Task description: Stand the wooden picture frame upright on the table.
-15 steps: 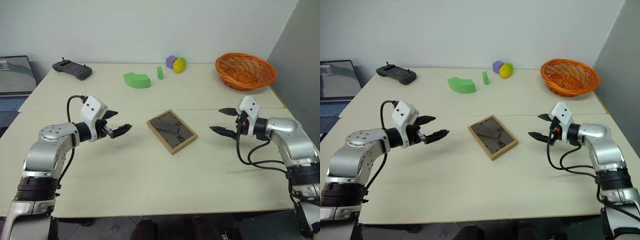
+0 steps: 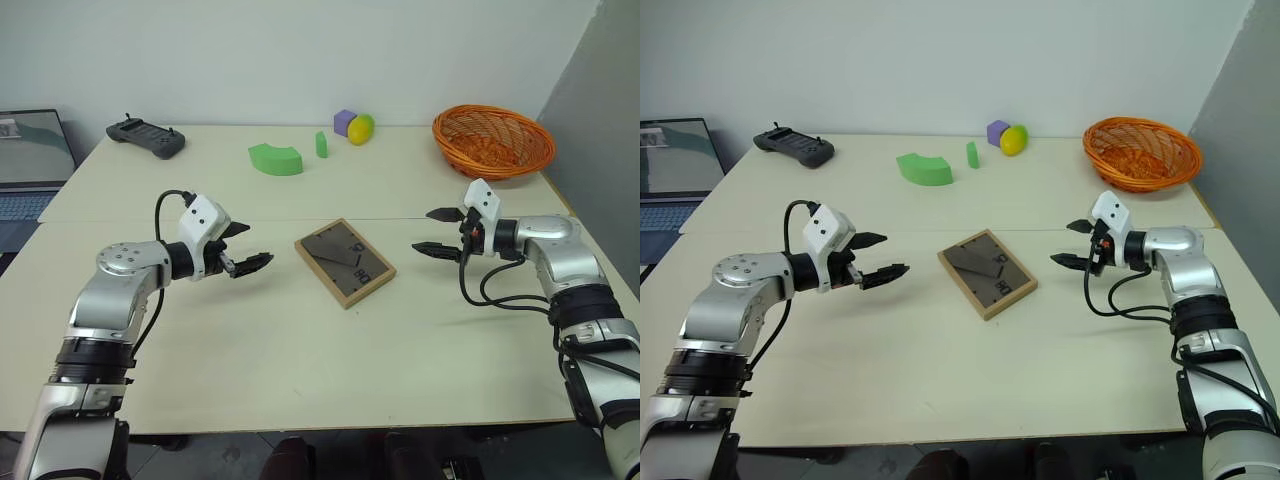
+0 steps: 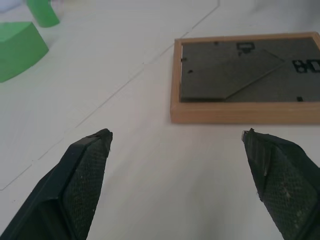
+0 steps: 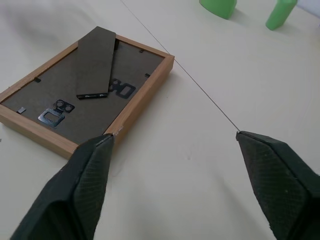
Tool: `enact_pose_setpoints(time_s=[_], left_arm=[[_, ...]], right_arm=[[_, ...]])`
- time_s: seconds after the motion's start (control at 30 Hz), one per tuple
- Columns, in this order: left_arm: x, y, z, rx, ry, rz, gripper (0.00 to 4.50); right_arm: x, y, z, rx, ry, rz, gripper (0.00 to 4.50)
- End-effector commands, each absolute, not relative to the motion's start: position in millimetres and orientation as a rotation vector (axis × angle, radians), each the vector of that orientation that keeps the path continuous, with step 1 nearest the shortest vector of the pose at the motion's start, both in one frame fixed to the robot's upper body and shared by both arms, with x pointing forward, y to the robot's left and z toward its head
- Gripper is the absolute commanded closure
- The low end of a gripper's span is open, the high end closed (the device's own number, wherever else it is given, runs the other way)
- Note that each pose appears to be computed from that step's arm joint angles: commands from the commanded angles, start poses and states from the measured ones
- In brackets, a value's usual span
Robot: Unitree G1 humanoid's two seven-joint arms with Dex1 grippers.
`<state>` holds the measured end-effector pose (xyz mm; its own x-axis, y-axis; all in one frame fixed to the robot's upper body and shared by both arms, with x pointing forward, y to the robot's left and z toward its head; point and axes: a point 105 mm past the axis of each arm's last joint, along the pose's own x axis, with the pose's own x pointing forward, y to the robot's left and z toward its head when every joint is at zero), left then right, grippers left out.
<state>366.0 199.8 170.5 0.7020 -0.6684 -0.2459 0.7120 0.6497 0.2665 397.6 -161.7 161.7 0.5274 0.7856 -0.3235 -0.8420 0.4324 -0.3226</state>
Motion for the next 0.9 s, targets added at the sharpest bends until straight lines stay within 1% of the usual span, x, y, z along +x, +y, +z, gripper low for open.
enact_pose_setpoints(time_s=[0.03, 0.1, 0.13, 0.2, 0.37, 0.4, 0.47, 0.57, 0.73, 0.9], left_arm=[[371.4, 195.9, 180.9, 0.433, 0.071, -0.789, 1.13], [374.3, 198.1, 175.1, 0.452, 0.089, -0.782, 1.51], [375.2, 198.9, 171.9, 0.465, 0.098, -0.781, 1.81], [377.9, 198.5, 161.6, 0.487, 0.125, -0.774, 2.25], [385.7, 177.7, 140.8, 0.541, 0.147, -0.789, 3.23], [386.1, 173.4, 137.8, 0.545, 0.152, -0.801, 3.40], [387.1, 165.9, 131.8, 0.554, 0.162, -0.819, 3.88], [389.8, 160.0, 125.7, 0.567, 0.170, -0.829, 4.47], [396.4, 157.0, 121.7, 0.575, 0.171, -0.822, 4.47], [401.5, 153.1, 120.4, 0.575, 0.161, -0.817, 4.47]], right_arm=[[404.8, -158.5, 163.7, -0.543, 0.101, 1.001, 1.42], [409.2, -156.8, 161.3, -0.552, 0.098, 0.982, 1.87], [410.6, -156.0, 160.0, -0.561, 0.096, 0.979, 2.19], [414.1, -152.5, 154.8, -0.591, 0.092, 0.966, 2.67], [418.1, -133.7, 145.1, -0.603, 0.075, 0.973, 3.79], [418.4, -130.5, 143.7, -0.604, 0.072, 0.975, 3.97], [418.7, -125.0, 138.6, -0.622, 0.075, 0.977, 4.50], [415.7, -117.0, 130.2, -0.681, 0.071, 0.999, 4.50], [402.7, -96.9, 126.7, -0.729, 0.019, 1.092, 4.50], [387.2, -79.7, 127.4, -0.657, 0.011, 1.187, 4.50]])
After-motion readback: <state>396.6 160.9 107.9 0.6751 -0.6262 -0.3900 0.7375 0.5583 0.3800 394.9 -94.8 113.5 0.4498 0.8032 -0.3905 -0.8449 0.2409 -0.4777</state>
